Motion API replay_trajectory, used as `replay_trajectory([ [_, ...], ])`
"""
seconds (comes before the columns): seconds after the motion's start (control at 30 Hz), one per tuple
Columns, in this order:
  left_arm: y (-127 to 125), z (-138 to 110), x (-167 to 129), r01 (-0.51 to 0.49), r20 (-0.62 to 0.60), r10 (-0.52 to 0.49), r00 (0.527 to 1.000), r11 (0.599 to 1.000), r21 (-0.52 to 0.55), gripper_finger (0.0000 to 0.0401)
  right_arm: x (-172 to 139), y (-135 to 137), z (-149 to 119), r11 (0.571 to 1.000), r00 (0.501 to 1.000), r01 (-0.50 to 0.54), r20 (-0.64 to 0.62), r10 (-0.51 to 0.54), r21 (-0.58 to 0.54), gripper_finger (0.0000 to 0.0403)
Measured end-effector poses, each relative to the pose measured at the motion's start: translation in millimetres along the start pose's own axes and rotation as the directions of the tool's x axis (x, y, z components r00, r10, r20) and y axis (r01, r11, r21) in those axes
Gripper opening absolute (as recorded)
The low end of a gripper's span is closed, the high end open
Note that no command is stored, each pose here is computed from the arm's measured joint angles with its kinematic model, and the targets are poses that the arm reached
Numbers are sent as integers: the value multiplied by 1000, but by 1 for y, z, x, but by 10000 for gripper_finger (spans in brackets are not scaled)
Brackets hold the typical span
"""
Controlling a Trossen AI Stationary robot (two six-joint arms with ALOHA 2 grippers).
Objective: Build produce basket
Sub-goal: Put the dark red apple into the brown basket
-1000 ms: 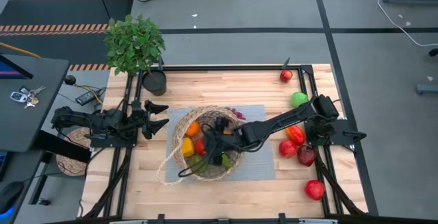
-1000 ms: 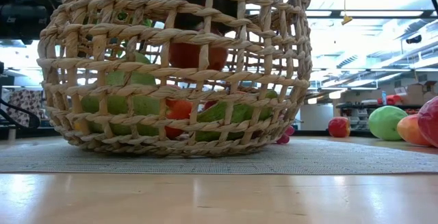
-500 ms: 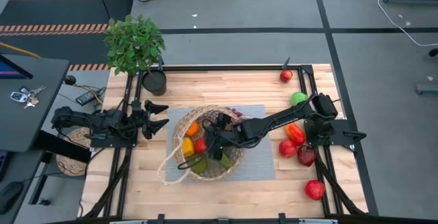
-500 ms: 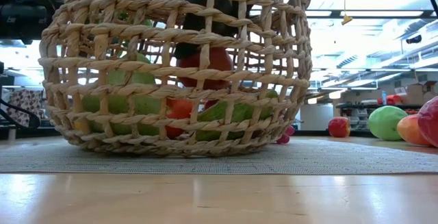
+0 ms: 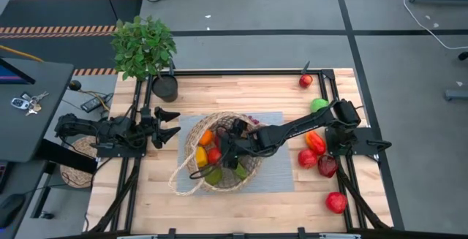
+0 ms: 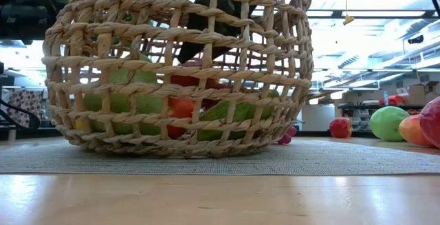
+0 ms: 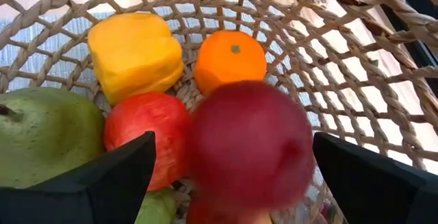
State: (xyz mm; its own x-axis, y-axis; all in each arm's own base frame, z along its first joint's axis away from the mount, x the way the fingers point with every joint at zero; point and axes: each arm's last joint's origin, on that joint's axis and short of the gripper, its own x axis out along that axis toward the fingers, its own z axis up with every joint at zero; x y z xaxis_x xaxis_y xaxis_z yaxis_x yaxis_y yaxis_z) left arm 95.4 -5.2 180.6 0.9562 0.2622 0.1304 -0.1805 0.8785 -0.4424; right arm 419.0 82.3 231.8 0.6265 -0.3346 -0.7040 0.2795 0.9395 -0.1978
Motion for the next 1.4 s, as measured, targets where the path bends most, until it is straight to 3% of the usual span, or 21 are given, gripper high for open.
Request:
replay_trajectory([
  [0.2,0,0,0,0,0,0,1000,1000,0,389,-8,-1,9,999,999,-39,-7,39,-29,397],
  [0.43,0,0,0,0,0,0,1000,1000,0,389,-63,-12,62,995,994,-92,55,94,-30,390],
  [0.63,0,0,0,0,0,0,1000,1000,0,389,-111,-34,88,988,990,103,106,-91,-115,389],
  [0.8,0,0,0,0,0,0,1000,1000,0,389,-128,-76,93,989,989,127,89,-121,-72,385],
  [1.1,0,0,0,0,0,0,1000,1000,0,389,-159,-161,63,936,941,339,-32,-338,95,365],
  [1.3,0,0,0,0,0,0,1000,1000,0,389,-151,-196,-2,874,905,425,-110,-411,235,362],
  [1.4,0,0,0,0,0,0,1000,1000,0,389,-148,-211,-38,822,885,464,-146,-441,330,362],
])
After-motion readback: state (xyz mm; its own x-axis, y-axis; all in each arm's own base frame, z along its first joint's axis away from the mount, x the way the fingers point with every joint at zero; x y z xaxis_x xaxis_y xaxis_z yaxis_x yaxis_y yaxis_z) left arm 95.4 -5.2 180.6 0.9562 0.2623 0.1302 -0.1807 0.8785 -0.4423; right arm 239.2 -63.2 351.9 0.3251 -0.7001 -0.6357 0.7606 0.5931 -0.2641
